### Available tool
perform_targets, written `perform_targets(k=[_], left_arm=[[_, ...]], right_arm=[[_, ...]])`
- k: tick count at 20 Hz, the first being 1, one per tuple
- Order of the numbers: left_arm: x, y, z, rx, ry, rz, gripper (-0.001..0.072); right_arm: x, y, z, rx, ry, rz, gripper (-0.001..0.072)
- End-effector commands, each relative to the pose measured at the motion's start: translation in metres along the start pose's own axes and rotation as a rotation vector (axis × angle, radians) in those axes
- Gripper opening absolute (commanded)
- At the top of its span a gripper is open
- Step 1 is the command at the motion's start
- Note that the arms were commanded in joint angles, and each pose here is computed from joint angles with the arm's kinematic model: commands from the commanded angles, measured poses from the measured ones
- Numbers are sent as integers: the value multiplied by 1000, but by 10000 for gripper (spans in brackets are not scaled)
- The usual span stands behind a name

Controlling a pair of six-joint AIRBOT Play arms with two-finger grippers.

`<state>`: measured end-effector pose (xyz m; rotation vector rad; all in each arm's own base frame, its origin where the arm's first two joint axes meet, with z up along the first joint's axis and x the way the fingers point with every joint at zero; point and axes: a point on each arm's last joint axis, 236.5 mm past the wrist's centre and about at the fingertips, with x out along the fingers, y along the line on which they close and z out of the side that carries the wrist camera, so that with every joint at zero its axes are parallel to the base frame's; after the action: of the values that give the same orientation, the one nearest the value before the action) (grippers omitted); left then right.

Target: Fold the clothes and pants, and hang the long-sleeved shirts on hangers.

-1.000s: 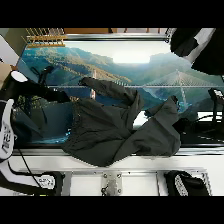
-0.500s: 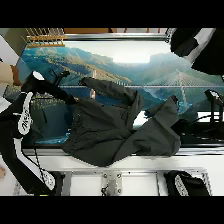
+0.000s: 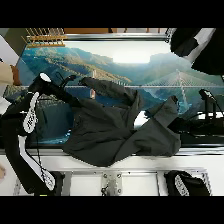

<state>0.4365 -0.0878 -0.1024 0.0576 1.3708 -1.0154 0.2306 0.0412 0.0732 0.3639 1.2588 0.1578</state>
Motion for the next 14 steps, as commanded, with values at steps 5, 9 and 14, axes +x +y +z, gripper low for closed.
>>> perform_targets(k=[5,9,14], left_arm=[[-14,-1,-6,-116,29,28,17],[-85,18,-11,-197,-26,200,18],[-108,10,-26,-295,-39,194,18]], right_arm=[[18,-3,37,18,-24,18,608],[41,-26,102,84,-79,-28,609],[107,-22,179,44,-155,-7,608]])
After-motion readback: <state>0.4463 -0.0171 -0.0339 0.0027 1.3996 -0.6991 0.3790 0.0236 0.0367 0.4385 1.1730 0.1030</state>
